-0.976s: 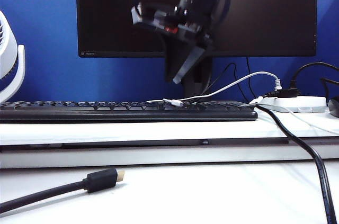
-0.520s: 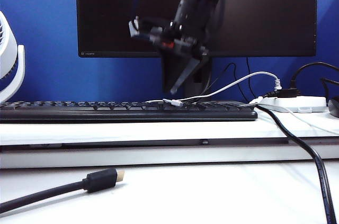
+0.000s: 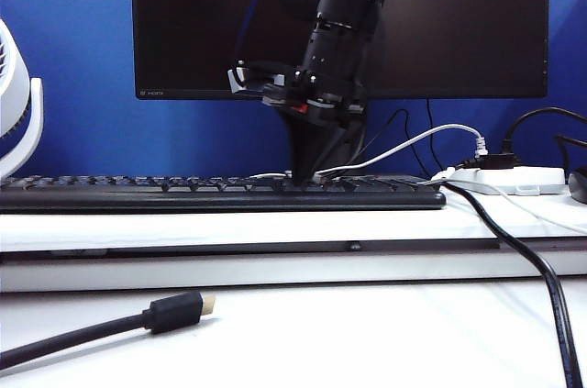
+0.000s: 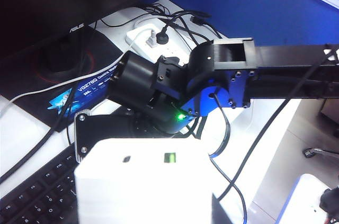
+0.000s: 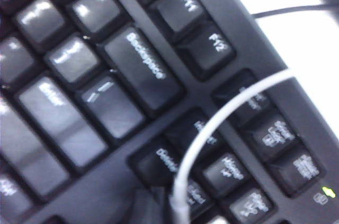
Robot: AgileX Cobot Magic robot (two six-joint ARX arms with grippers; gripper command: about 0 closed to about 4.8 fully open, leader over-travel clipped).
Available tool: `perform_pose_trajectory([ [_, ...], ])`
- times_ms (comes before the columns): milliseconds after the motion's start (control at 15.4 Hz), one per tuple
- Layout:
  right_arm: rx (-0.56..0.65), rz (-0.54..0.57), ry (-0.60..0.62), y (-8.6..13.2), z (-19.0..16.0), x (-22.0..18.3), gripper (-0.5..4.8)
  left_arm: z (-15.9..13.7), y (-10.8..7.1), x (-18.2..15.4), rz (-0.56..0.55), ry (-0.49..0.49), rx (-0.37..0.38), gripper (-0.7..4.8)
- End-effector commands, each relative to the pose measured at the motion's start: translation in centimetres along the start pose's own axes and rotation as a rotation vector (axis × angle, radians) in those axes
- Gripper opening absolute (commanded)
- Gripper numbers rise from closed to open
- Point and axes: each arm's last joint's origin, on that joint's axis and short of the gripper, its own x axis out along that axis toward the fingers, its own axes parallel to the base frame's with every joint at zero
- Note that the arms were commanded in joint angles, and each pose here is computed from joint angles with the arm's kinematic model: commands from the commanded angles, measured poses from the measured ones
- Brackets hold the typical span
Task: Pick up the Type-C charging cable and the charging base, insert one end of the Type-C charger into the corresponding slot on the base, and finally place the plugged-in charger back on the table.
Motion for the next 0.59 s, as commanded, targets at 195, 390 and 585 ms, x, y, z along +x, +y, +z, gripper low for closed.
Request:
perform_pose_trajectory([
  [195, -0.017, -0.016, -0.078, 0.1, 0.7, -1.9, -0.03, 0.2, -0.1, -0.2, -0.008, -0.024, 0.013, 0.79],
  [390, -0.016, -0.023, -0.252, 0.0, 2.6, -8.0, -0.04, 0.2, -0.1, -0.2, -0.007, -0.025, 0.013, 0.79],
  [585, 0.001, -0.034, -0.395, -0.3, 3.8, -12.9, -0.04, 0.2, -0.1, -0.2, -0.007, -0.025, 0.015, 0.79],
])
